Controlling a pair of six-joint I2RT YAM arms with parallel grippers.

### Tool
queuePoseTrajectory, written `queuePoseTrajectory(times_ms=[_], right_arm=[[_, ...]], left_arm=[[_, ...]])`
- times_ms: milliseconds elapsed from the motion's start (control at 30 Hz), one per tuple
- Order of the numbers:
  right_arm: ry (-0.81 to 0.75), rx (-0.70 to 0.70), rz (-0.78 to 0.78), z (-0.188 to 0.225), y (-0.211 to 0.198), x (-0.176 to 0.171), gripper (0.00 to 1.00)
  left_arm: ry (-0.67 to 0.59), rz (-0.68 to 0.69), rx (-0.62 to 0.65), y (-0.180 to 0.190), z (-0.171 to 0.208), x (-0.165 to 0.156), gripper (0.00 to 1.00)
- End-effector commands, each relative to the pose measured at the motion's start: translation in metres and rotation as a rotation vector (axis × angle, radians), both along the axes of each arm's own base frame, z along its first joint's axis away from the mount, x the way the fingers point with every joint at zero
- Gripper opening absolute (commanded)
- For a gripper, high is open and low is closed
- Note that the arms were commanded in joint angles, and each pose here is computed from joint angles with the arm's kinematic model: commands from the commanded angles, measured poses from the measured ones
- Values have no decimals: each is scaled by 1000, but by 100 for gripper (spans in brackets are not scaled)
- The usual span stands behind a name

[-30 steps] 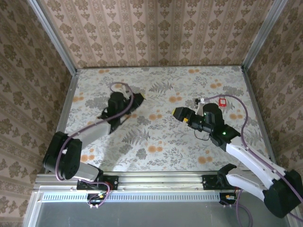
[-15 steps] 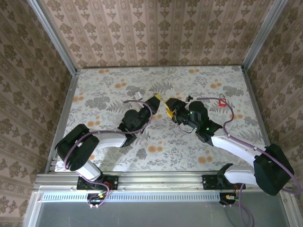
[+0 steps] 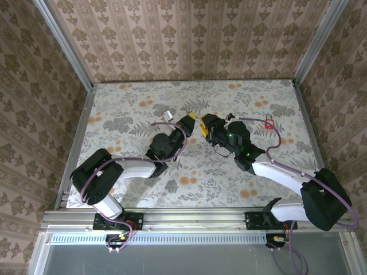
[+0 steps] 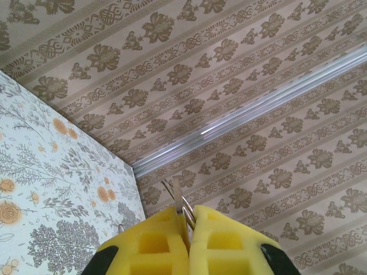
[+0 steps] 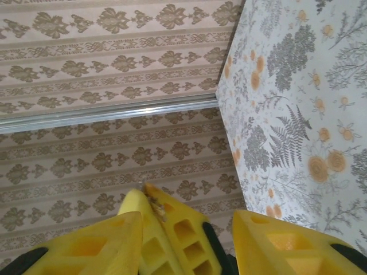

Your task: Unlock with the key

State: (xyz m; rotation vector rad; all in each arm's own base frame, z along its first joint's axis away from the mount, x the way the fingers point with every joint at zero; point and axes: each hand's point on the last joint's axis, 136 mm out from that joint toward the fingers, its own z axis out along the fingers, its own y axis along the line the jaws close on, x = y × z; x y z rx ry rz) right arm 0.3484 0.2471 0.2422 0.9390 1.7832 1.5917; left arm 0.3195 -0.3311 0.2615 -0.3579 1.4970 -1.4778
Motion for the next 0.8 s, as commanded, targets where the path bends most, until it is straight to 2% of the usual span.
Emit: queuePoseTrajectory(times_ms=[0, 333, 767], right_arm=[[-51, 65, -27, 21, 2, 11, 45], [-53, 93, -29, 21, 8, 20, 39], [-56, 131, -19, 28, 11, 19, 23]], left_arm=[[-24, 5, -66, -1, 16, 0, 0], [-16, 3, -68, -4, 14, -3, 0], [1, -4, -65, -10, 7, -6, 0]])
